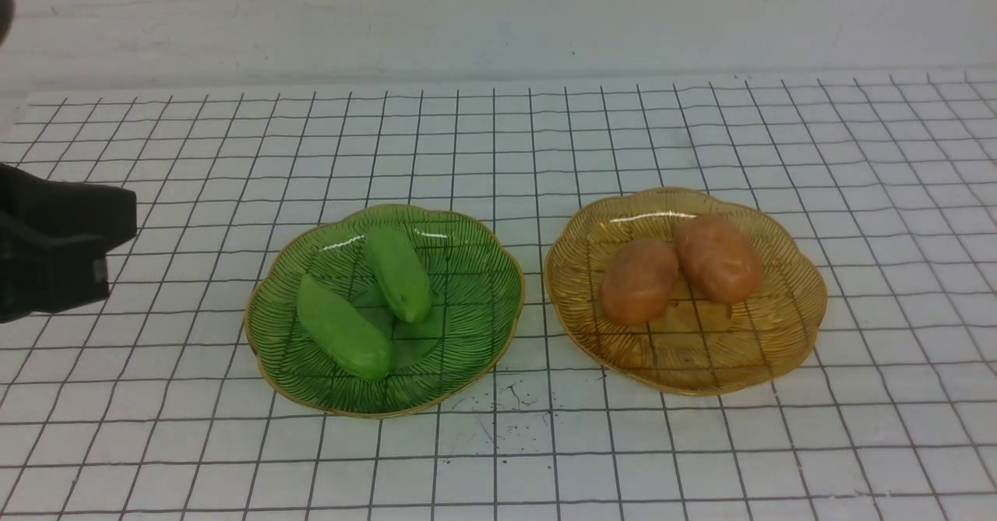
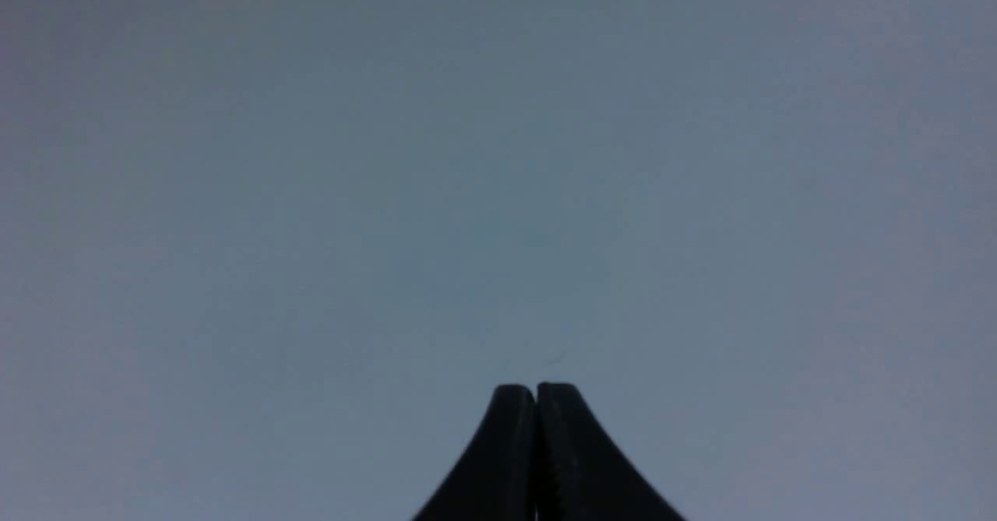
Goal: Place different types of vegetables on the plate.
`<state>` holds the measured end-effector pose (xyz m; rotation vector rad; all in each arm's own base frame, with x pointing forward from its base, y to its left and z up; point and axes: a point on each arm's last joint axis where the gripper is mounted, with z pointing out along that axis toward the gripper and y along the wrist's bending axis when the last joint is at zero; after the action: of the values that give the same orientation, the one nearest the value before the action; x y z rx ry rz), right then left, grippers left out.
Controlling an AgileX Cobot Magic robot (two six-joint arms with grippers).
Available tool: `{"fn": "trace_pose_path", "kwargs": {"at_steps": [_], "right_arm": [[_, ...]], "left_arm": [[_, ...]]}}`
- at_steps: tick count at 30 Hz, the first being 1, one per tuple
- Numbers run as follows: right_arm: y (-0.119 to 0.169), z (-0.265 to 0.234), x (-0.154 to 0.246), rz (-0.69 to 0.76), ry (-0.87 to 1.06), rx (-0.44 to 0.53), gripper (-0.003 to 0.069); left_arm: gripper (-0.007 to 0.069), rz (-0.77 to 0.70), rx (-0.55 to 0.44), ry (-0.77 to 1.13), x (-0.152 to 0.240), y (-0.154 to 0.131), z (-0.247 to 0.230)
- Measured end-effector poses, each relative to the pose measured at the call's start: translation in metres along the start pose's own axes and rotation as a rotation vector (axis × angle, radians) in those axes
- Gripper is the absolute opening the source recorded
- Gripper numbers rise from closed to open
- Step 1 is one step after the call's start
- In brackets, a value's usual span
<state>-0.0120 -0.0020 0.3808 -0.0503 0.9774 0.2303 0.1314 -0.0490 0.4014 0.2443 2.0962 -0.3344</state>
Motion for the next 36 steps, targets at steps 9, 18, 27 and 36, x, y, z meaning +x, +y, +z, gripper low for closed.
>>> {"fn": "trace_pose_path", "kwargs": {"at_steps": [9,18,27,36], "right_arm": [[-0.001,-0.008,0.016,-0.065,0.009,0.002,-0.0014],[-0.001,-0.008,0.017,-0.067,0.026,0.001,-0.0014],[-0.001,-0.008,0.017,-0.069,0.028,0.001,-0.0014],[-0.001,-0.008,0.017,-0.069,0.028,0.001,-0.0014]], "left_arm": [[-0.0008,-0.01,0.008,-0.009,0.011,0.001,0.002],[-0.0008,0.007,0.012,-0.176,0.057,0.005,-0.036],[-0.0008,0.014,0.023,-0.231,0.087,0.006,-0.062],[-0.0007,0.024,0.013,-0.199,0.091,0.007,-0.063]]}}
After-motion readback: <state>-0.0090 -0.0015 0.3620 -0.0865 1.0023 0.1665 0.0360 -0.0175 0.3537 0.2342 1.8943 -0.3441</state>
